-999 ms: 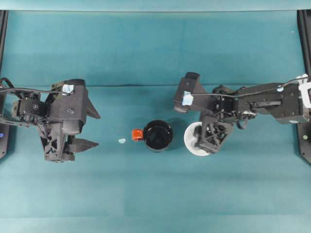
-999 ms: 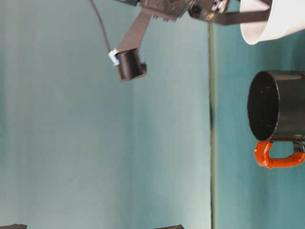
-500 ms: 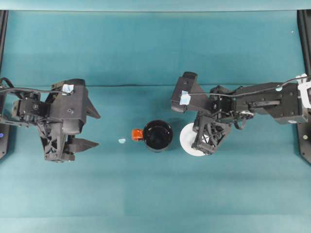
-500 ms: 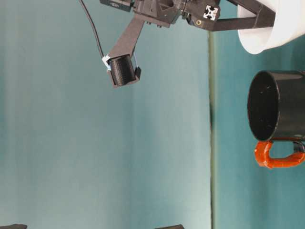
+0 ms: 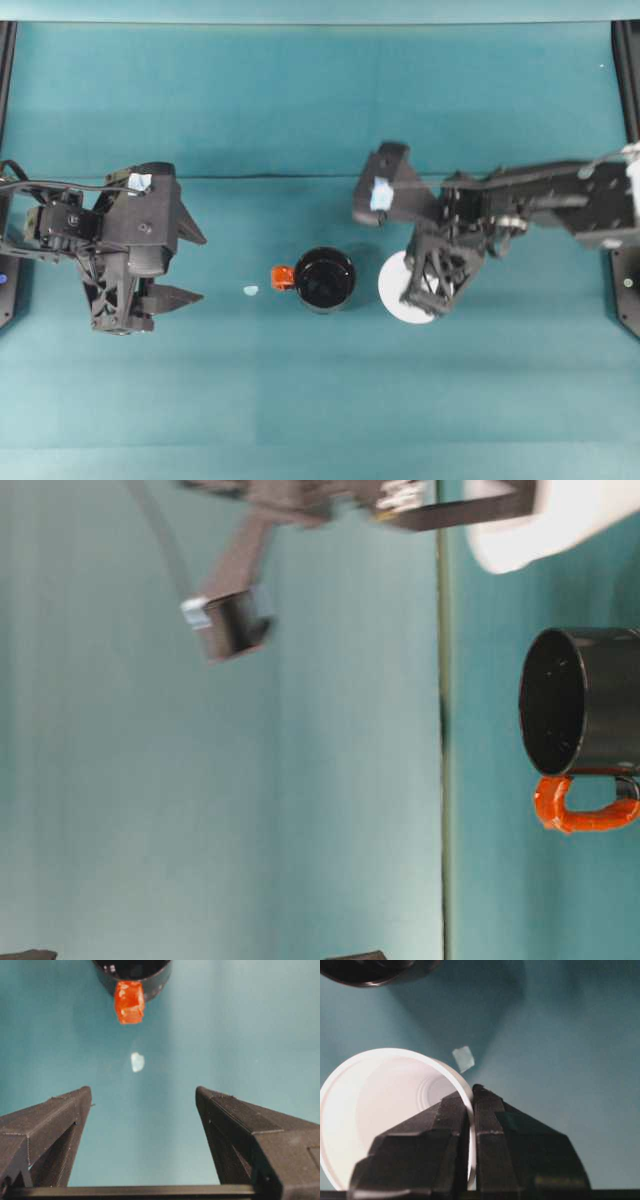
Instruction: Put the paper cup into the moved red handle cup holder.
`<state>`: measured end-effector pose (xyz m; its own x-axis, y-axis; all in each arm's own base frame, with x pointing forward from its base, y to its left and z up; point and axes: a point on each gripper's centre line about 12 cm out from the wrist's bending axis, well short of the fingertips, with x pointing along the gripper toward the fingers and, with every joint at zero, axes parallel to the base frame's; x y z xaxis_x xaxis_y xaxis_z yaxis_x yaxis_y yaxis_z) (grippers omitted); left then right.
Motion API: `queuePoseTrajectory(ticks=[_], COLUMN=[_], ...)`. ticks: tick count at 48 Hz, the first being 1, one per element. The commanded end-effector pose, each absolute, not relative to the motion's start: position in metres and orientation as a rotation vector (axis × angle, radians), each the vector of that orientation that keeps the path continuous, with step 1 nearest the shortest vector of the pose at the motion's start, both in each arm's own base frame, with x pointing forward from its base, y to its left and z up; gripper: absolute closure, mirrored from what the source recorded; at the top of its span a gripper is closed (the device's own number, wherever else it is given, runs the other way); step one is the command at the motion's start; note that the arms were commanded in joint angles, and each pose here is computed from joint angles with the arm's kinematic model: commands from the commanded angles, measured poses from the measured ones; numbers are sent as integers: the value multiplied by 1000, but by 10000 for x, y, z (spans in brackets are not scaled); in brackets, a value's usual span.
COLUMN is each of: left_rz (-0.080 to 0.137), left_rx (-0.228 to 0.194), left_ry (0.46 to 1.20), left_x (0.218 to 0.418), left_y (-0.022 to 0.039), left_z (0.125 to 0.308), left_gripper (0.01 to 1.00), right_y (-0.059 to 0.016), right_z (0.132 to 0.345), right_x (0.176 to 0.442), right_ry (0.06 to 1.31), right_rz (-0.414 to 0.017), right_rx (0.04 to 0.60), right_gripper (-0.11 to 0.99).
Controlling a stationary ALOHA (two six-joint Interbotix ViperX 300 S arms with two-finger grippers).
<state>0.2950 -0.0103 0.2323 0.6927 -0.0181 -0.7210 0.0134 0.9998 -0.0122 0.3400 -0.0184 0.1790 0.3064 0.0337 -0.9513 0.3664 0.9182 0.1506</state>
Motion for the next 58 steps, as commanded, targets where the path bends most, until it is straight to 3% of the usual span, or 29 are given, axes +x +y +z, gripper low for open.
queuePoseTrajectory(ticks=[1, 6, 26, 58], left_rz=[-19, -19, -25, -25], left_rx=[-5, -3, -2, -2], left_ry=[782, 782, 782, 781], left_x=[2958, 2958, 2957, 2959], left_y=[-107, -107, -125, -125], left_z=[2391, 2391, 2391, 2392], left_gripper=[101, 101, 102, 103], right_y=[-202, -212, -265, -301], right_z=[2420, 2619, 2825, 2197], right_x=[3383, 3420, 3972, 4257], right_ry=[1119, 1113, 981, 1027], right_rz=[-210, -209, -191, -210], right_rx=[385, 388, 383, 370], right_gripper=[974, 975, 975, 975])
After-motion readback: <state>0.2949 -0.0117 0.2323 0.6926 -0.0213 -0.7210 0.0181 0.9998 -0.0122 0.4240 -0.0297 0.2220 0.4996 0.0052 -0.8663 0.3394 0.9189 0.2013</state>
